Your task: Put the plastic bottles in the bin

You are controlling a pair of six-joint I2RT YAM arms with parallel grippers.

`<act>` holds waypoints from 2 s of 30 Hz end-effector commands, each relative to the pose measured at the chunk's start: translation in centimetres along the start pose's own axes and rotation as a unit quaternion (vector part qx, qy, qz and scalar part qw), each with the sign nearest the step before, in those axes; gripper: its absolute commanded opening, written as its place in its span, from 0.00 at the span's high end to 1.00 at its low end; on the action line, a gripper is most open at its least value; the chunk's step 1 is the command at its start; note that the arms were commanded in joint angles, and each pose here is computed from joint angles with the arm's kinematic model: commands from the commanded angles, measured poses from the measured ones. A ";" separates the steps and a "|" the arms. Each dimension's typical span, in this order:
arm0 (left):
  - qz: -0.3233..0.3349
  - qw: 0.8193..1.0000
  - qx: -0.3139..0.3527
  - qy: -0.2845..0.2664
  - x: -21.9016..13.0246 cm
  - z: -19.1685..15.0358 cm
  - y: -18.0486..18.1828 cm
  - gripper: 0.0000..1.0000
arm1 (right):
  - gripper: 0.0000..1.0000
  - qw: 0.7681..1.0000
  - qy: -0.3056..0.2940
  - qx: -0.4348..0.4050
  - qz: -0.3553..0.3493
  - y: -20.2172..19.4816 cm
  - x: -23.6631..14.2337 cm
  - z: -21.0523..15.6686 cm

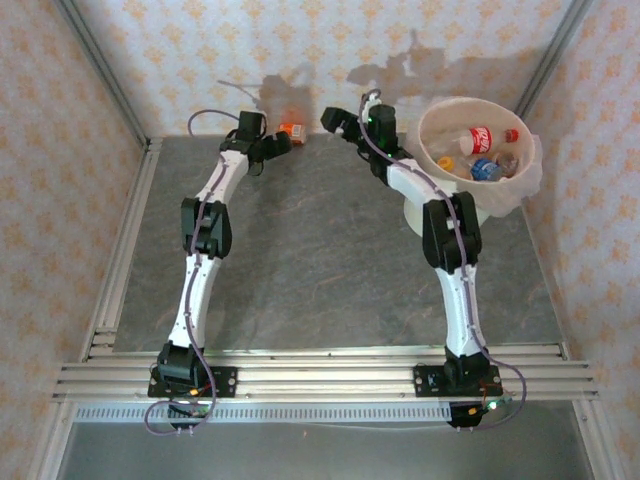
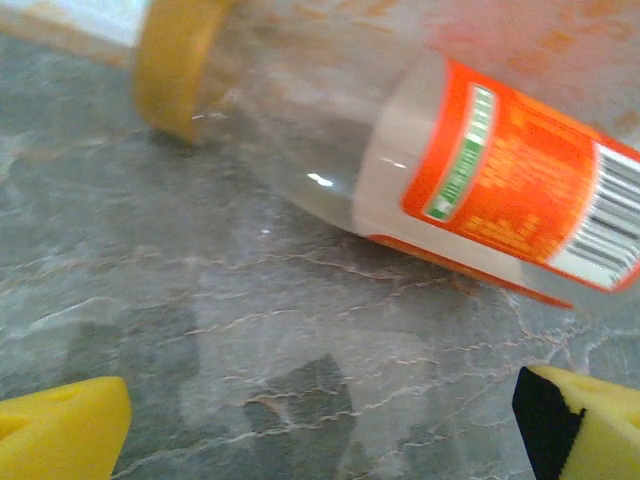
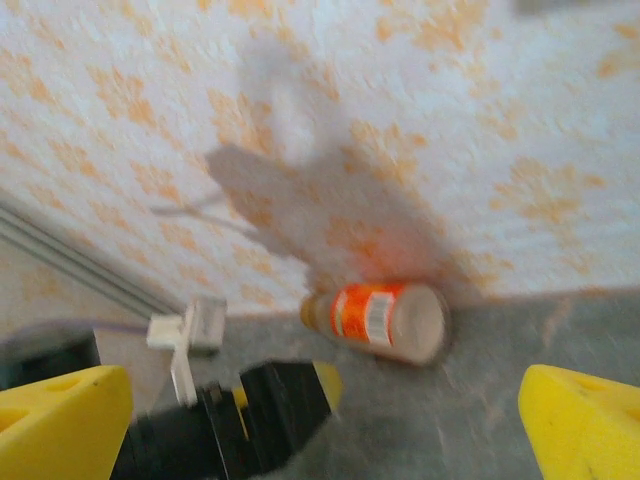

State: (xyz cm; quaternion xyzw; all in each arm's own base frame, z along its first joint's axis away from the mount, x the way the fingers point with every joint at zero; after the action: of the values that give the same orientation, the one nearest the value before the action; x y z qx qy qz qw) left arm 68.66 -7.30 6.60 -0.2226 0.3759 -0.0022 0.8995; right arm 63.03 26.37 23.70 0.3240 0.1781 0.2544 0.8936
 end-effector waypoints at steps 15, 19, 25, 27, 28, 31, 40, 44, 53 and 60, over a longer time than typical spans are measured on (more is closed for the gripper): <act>-0.072 0.978 -0.065 -0.186 -0.5 9.3 0.3 0.00 | 0.01 0.994 -0.030 0.101 -0.002 -4.2 8.9 -4.6; -0.077 0.974 -0.081 -0.199 0.1 9.5 0.5 0.00 | 0.01 0.995 -0.026 0.099 0.010 -4.0 9.5 -6.0; -0.065 0.976 -0.156 -0.135 -1.0 7.8 -0.4 0.00 | 0.01 0.993 -0.019 0.112 0.014 -4.1 10.0 -7.5; -0.058 0.975 -0.183 -0.111 -1.7 7.0 -0.6 0.00 | 0.00 0.993 -0.013 0.116 0.026 -3.8 10.1 -7.9; -0.057 0.974 -0.194 -0.105 -2.1 6.9 -0.7 0.00 | 0.01 0.992 -0.011 0.120 0.035 -3.6 10.1 -8.0; -0.036 0.973 -0.212 -0.087 -3.1 5.7 -0.9 0.00 | 0.01 0.991 0.004 0.125 0.051 -3.0 10.3 -8.8; -0.014 0.965 -0.255 -0.061 -3.8 4.5 -1.3 0.00 | 0.01 0.990 0.035 0.087 0.109 0.4 10.7 -12.2; 0.008 0.960 -0.276 -0.048 -3.5 3.7 -0.6 0.00 | 0.01 0.991 0.030 0.063 0.115 2.1 11.1 -13.8; 0.010 0.966 -0.253 -0.046 -3.2 3.5 -0.4 0.00 | 0.01 0.983 0.051 -0.008 0.174 7.3 10.8 -17.3; 0.057 0.980 -0.188 -0.020 -4.0 2.6 1.4 0.00 | 0.01 0.952 0.115 -0.048 0.281 14.1 7.7 -17.1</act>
State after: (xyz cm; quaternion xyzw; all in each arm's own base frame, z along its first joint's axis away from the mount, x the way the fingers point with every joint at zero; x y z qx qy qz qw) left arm 68.43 -5.21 12.20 -0.4182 0.3297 0.1060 0.8398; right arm 59.48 46.72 11.82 0.3168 0.2179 0.4431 0.8098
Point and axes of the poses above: each hand's point on the last joint's axis, 136 mm out from that joint toward the fingers, its own x axis out along the fingers, its own y axis along the line the jaws close on, z = x × y, the point moved 1 cm from there along -x, back along the fingers, and after that the axes turned 3 degrees about x, right-handed, at the moved point
